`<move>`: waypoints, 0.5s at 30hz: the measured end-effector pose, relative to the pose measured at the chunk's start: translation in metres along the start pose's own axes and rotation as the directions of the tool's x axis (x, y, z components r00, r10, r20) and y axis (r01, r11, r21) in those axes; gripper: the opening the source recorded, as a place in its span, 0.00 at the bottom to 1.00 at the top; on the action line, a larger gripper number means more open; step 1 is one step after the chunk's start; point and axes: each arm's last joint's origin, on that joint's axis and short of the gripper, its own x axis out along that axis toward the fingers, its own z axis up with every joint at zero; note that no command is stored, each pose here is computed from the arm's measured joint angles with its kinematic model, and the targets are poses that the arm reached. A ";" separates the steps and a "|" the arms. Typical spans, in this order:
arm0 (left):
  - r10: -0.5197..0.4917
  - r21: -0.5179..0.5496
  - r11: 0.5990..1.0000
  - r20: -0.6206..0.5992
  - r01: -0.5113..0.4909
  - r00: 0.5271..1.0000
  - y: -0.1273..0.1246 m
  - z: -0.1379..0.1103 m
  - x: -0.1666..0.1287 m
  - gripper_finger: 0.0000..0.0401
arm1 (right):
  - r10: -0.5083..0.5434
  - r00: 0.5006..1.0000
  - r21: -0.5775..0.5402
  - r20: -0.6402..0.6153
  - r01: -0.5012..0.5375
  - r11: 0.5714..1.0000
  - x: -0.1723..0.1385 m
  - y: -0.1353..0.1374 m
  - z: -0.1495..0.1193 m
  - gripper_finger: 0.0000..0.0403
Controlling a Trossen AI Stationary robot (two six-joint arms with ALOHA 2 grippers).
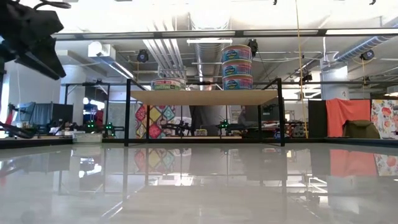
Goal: Stack canned seafood by type on shelf
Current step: Stack the green tuna can on top of the green tuna can on the shelf
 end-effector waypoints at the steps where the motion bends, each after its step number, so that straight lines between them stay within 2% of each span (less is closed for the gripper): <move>1: 0.012 0.001 1.000 -0.006 -0.012 1.000 0.000 0.003 0.000 0.30 | -0.005 1.000 -0.014 -0.003 0.005 1.000 0.003 0.001 -0.002 0.07; 6: 0.118 0.024 0.993 -0.019 -0.118 0.993 0.002 0.020 0.002 0.20 | -0.017 1.000 -0.047 -0.004 0.017 0.999 0.008 -0.001 0.001 0.07; 11: 0.264 -0.102 0.959 -0.006 -0.263 0.965 0.015 0.041 0.006 0.09 | -0.017 1.000 -0.105 0.026 0.020 0.994 0.000 -0.005 0.008 0.07; 15: 0.390 -0.260 0.895 0.059 -0.363 0.919 0.025 0.057 0.015 0.03 | -0.025 0.998 -0.150 0.057 0.034 0.988 -0.006 -0.008 0.013 0.07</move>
